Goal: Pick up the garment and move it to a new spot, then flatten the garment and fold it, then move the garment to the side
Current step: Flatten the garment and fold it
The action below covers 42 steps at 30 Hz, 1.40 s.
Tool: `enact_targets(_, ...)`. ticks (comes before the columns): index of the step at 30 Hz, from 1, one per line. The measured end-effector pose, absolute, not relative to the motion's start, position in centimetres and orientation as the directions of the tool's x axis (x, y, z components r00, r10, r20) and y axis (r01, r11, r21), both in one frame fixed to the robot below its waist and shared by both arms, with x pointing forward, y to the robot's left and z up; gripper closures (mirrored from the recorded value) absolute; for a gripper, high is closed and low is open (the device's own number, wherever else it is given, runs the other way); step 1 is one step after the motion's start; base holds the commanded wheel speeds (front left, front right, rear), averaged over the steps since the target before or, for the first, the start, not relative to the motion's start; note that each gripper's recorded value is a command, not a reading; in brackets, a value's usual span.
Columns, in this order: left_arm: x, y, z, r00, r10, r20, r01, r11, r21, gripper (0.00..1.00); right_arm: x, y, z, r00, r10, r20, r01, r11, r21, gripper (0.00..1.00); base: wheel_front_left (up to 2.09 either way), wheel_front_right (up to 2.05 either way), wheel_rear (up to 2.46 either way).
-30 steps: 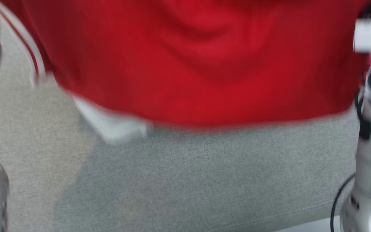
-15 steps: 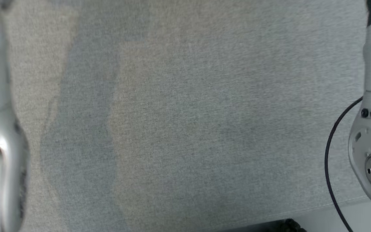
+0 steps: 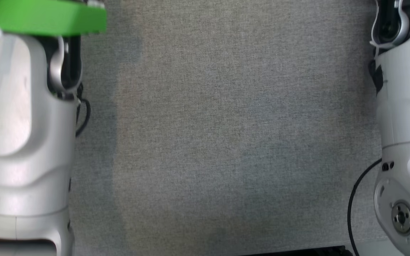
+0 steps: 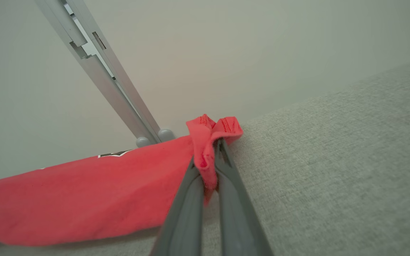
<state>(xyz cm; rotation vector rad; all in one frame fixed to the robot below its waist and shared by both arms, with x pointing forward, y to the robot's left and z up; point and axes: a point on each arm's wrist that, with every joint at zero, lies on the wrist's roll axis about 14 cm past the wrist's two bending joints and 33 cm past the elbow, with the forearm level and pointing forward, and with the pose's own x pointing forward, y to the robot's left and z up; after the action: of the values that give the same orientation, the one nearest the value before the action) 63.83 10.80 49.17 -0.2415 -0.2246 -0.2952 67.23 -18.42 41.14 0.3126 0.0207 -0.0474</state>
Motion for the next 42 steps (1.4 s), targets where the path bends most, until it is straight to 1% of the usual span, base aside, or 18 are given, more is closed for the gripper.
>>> enact_targets(8,58.7,12.1,50.6,0.936,-0.226,0.271,0.292,0.927,-0.237,1.00,63.2,-18.5,42.3,0.999,-0.040,-0.018,0.044,0.931,0.363,1.00,0.00,0.00,0.00)
enact_targets(11,56.3,12.4,51.3,0.937,-0.216,0.276,0.287,0.925,-0.248,1.00,61.2,-18.5,43.4,0.999,-0.034,-0.007,0.034,0.933,0.359,1.00,0.00,0.00,0.00)
enact_targets(17,50.7,13.4,52.5,0.946,-0.181,0.268,0.258,0.923,-0.286,1.00,56.2,-18.6,44.6,1.000,-0.024,-0.005,0.024,0.924,0.382,1.00,0.00,0.00,0.00)
enact_targets(22,45.6,14.0,52.9,0.963,-0.134,0.236,0.212,0.915,-0.344,1.00,51.3,-19.2,46.0,0.999,-0.039,0.011,0.031,0.917,0.398,1.00,0.00,0.00,0.00)
enact_targets(28,40.6,14.2,54.3,0.967,-0.108,0.229,0.188,0.912,-0.364,1.00,45.6,-19.7,47.8,0.997,-0.057,0.045,0.033,0.902,0.431,1.00,0.00,0.00,0.00)
enact_targets(34,36.8,14.7,54.6,0.979,-0.087,0.185,0.150,0.919,-0.364,1.00,41.1,-20.3,49.2,0.995,-0.073,0.071,0.035,0.900,0.435,1.00,0.00,0.00,0.00)
enact_targets(36,35.8,14.7,54.0,0.984,-0.101,0.149,0.145,0.934,-0.326,1.00,39.5,-20.3,48.7,0.996,-0.074,0.051,0.043,0.892,0.450,1.00,0.00,0.00,0.00)
enact_targets(37,35.4,14.6,53.7,0.985,-0.107,0.135,0.145,0.937,-0.316,1.00,39.0,-20.2,48.4,0.997,-0.074,0.038,0.048,0.886,0.461,1.00,0.00,0.00,0.00)
enact_targets(39,34.8,14.1,52.9,0.988,-0.115,0.107,0.145,0.927,-0.346,1.00,38.1,-20.0,47.6,0.997,-0.071,0.010,0.058,0.884,0.464,1.00,0.00,0.00,0.00)
enact_targets(42,34.5,13.2,51.6,0.989,-0.133,0.066,0.148,0.919,-0.365,1.00,37.7,-20.1,46.7,0.997,-0.076,-0.019,0.076,0.874,0.480,1.00,0.00,0.00,0.00)
